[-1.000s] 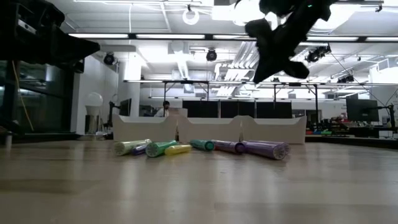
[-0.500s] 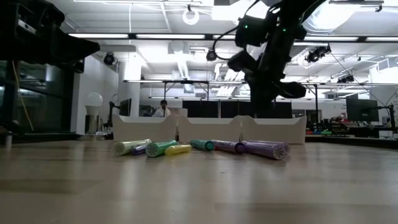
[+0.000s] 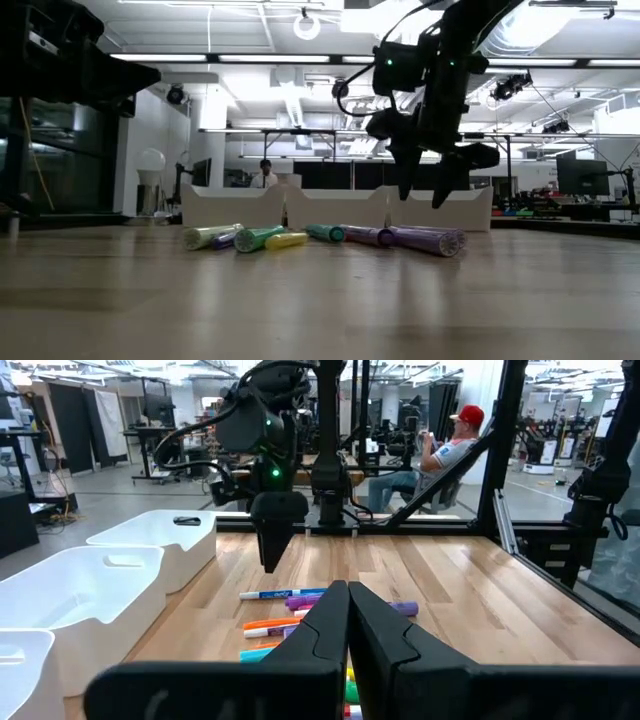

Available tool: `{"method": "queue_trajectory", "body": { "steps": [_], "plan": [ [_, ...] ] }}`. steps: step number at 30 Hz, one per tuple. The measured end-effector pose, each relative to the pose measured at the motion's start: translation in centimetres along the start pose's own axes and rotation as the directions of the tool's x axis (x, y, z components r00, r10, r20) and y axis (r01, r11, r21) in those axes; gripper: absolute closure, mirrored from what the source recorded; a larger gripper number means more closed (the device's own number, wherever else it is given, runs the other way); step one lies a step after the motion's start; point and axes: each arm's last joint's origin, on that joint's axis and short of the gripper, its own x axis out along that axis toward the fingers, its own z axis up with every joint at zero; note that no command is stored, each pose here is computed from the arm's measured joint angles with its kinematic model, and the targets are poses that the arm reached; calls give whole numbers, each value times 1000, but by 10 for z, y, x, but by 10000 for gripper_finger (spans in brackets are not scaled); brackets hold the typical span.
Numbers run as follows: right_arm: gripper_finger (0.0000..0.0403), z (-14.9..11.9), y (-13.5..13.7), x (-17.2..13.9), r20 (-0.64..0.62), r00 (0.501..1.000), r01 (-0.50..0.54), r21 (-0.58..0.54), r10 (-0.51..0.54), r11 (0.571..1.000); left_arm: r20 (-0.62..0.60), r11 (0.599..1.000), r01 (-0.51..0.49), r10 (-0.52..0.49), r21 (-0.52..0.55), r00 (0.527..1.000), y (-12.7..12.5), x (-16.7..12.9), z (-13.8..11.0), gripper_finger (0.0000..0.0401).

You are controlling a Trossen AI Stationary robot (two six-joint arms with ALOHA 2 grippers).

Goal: Pick & Place Markers
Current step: Put the blue marker pen into the right white bin

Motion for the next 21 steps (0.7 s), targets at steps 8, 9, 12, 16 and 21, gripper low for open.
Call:
{"method": "queue_trajectory", "body": {
  "steps": [8, 9, 12, 16, 21],
  "plan": [
    [151, 0, 2, 9, -40, 999, 10, -13, -10, 1000, 0, 1000, 0, 0, 0, 1000, 0, 0, 0, 400],
    [151, 1, 4, 8, -37, 999, 6, -21, -7, 1000, 0, 1000, 0, 0, 0, 1000, 0, 0, 0, 400],
    [151, 4, 6, 3, -18, 1000, 17, -39, -18, 999, 0, 1000, 0, 0, 0, 1000, 0, 0, 0, 400],
    [151, 7, 4, -1, -15, 998, 64, -50, -65, 997, 0, 1000, 0, 0, 0, 1000, 0, 0, 0, 400],
    [151, 10, 7, 6, -41, 994, 99, -52, -101, 994, 0, 1000, 0, 0, 0, 1000, 0, 0, 0, 400]
  ]
}}
